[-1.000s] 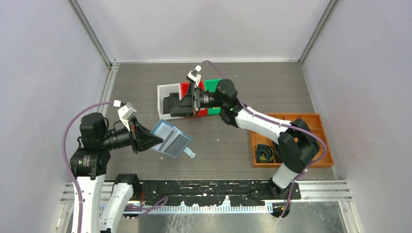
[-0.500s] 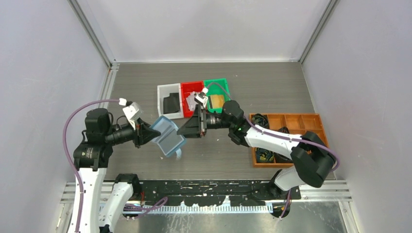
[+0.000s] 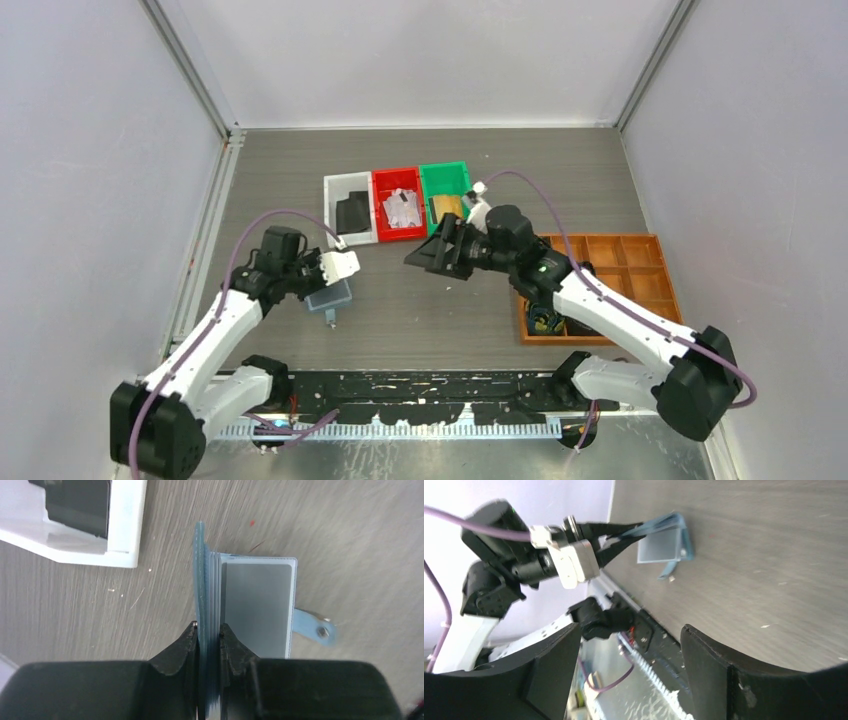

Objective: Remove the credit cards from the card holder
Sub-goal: Place the card holder at the center of the board, then reset both arms

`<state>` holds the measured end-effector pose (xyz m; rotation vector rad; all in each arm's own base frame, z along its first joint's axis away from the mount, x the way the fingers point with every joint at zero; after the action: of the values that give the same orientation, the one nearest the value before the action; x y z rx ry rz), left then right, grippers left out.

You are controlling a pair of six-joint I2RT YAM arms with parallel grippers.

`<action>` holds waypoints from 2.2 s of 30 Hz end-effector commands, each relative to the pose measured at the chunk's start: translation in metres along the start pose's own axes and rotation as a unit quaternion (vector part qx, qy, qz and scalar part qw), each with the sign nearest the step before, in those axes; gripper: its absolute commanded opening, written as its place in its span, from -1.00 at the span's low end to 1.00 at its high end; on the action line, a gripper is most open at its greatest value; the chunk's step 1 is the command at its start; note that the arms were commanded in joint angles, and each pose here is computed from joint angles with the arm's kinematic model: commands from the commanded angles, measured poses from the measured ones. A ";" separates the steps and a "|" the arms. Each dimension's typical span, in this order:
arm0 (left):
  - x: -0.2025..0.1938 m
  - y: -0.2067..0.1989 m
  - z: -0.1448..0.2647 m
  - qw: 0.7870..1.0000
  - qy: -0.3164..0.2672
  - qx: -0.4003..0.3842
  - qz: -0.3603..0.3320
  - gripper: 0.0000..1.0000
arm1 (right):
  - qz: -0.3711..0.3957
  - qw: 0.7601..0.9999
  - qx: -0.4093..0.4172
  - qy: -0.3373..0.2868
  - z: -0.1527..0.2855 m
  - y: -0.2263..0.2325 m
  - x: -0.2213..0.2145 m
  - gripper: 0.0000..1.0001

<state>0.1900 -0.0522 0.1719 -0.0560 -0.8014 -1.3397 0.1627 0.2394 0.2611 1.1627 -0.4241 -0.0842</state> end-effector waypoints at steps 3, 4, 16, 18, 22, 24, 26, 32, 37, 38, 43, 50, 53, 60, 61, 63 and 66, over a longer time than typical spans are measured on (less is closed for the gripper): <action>-0.035 0.018 -0.033 0.983 0.100 0.079 -0.133 -0.69 | 0.044 0.993 -0.060 -0.092 0.033 0.002 0.028 0.59; -0.038 0.022 -0.035 0.979 0.111 0.091 -0.143 -0.69 | 0.049 0.992 -0.064 -0.096 0.035 0.003 0.029 0.60; -0.063 0.061 -0.050 0.968 0.148 0.184 -0.079 -0.08 | 0.065 0.973 -0.162 -0.154 0.045 -0.012 0.045 0.98; -0.055 0.043 -0.039 0.985 0.121 0.105 -0.068 -0.08 | 0.067 0.972 -0.165 -0.156 0.047 -0.013 0.046 0.98; -0.036 -0.001 -0.011 0.998 0.027 0.019 -0.050 -0.10 | 0.065 0.972 -0.169 -0.149 0.045 -0.015 0.045 0.98; -0.035 -0.022 -0.003 0.999 0.005 -0.014 -0.046 -0.12 | 0.063 0.972 -0.171 -0.146 0.044 -0.017 0.046 0.99; -0.040 -0.042 0.001 0.998 0.007 -0.053 -0.036 -0.13 | 0.061 0.973 -0.171 -0.145 0.043 -0.017 0.046 0.99; -0.048 -0.046 -0.010 0.993 0.033 -0.111 0.025 -0.27 | 0.055 0.971 -0.169 -0.159 0.050 -0.007 0.050 0.99; -0.023 -0.005 0.004 0.987 0.020 -0.020 0.160 0.37 | 0.095 0.947 -0.219 -0.216 0.071 -0.007 0.057 0.99; -0.022 0.002 0.005 0.982 0.028 -0.009 0.187 0.70 | 0.106 0.933 -0.244 -0.241 0.076 -0.013 0.060 0.99; -0.051 0.048 0.015 0.927 0.022 0.099 0.362 0.99 | 0.157 0.804 -0.390 -0.420 0.110 -0.053 0.082 0.99; -0.084 0.071 0.004 0.850 -0.023 0.195 0.489 0.98 | 0.210 0.646 -0.481 -0.554 0.142 -0.103 0.088 0.99; -0.095 0.066 -0.013 0.833 -0.054 0.243 0.494 0.99 | 0.193 0.611 -0.531 -0.555 0.153 -0.130 0.095 0.99; -0.108 0.062 -0.023 0.798 -0.114 0.351 0.477 0.95 | 0.096 0.552 -0.554 -0.616 0.180 -0.191 0.112 0.99; -0.107 0.065 -0.023 0.787 -0.127 0.366 0.480 0.95 | 0.089 0.551 -0.552 -0.620 0.179 -0.197 0.113 0.99; -0.107 0.068 -0.024 0.770 -0.155 0.384 0.485 0.96 | 0.099 0.567 -0.523 -0.629 0.172 -0.206 0.117 0.99; -0.110 0.076 -0.030 0.742 -0.189 0.411 0.496 0.99 | 0.124 0.587 -0.527 -0.602 0.159 -0.224 0.128 0.99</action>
<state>0.2423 0.0389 0.0959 -0.0716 -1.1155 0.0113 0.2283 -0.0289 0.1391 -0.4757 -1.3414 -0.7971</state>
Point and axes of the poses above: each gripper's point midway between its finger pads, its own z axis back along the fingers, its own y axis along the line the jaws close on, x = y × z, the point moved 9 cm from there along z, back along the fingers, and after that the axes turned 6 degrees about -z, right-handed, at the moved point
